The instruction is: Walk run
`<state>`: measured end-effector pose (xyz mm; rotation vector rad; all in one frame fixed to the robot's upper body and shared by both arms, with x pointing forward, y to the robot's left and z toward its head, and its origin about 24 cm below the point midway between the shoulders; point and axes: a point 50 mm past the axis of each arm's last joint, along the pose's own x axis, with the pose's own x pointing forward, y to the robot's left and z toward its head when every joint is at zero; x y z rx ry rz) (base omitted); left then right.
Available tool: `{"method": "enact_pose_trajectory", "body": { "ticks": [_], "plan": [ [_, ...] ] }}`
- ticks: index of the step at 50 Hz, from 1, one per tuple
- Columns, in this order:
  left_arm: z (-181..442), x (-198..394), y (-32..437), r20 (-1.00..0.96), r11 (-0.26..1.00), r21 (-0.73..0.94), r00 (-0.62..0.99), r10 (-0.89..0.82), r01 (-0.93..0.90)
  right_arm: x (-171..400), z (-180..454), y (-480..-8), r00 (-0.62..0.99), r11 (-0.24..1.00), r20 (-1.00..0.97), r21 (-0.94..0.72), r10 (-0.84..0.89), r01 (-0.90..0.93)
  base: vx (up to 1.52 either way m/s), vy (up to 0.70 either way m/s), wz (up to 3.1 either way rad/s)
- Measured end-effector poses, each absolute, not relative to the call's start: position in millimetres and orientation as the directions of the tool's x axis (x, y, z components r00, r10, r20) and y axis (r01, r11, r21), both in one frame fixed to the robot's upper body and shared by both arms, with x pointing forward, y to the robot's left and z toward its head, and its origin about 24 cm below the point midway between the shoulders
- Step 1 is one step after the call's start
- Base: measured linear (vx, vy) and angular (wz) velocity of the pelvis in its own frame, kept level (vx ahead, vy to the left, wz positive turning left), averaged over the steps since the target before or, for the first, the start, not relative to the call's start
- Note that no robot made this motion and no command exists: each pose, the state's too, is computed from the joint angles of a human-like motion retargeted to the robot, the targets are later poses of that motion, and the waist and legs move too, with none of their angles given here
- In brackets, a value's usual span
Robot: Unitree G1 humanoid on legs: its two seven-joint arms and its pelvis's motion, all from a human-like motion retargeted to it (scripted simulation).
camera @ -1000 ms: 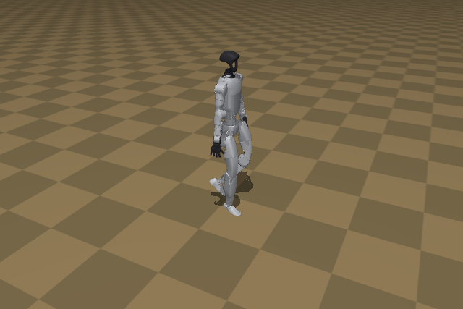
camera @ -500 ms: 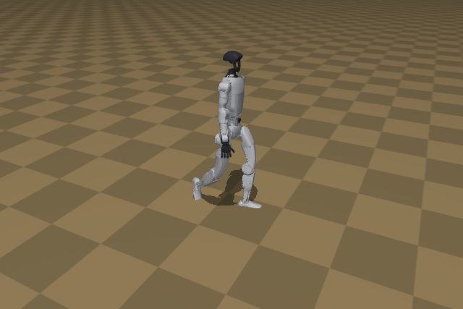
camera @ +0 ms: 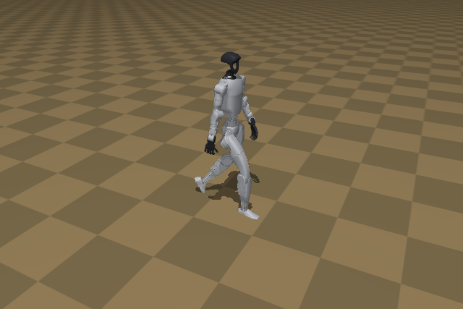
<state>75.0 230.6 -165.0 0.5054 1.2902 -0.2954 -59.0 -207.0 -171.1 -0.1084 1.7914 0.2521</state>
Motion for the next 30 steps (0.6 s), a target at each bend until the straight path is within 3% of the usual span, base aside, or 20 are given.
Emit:
{"method": "enact_pose_trajectory", "body": {
  "ticks": [7, 13, 18, 22, 25, 30],
  "plan": [
    [-176, -17, 214, -0.995, 0.840, -0.026, -0.094, 0.030, 0.542, 20, -178, -201, 0.000, 0.987, -1.000, 0.024, 0.024, -0.157, 1.15, -0.11, -0.03],
    [-164, -79, 224, -0.947, 0.940, -0.110, -0.320, -0.001, 0.322, 123, -158, -211, 0.397, 0.969, -0.917, -0.126, -0.032, -0.213, 1.05, -0.11, -0.29],
    [-153, -100, 237, -0.901, 0.983, -0.073, -0.435, 0.009, 0.171, 177, -130, -227, 0.576, 0.849, -0.815, -0.345, -0.061, -0.399, 1.13, 0.04, -0.44],
    [-153, -100, 241, -0.898, 0.980, -0.056, -0.439, 0.034, 0.192, 167, -135, -221, 0.573, 0.752, -0.819, -0.401, -0.038, -0.523, 1.45, 0.17, -0.46],
    [-160, -82, 236, -0.925, 0.965, -0.059, -0.378, 0.043, 0.255, 127, -153, -213, 0.464, 0.764, -0.885, -0.314, -0.022, -0.563, 1.46, 0.11, -0.56],
    [-170, -19, 236, -0.982, 0.938, -0.049, -0.186, 0.017, 0.343, 63, -172, -219, 0.223, 0.767, -0.956, -0.286, -0.189, -0.574, 1.06, 0.07, -0.20]
  ]
}}
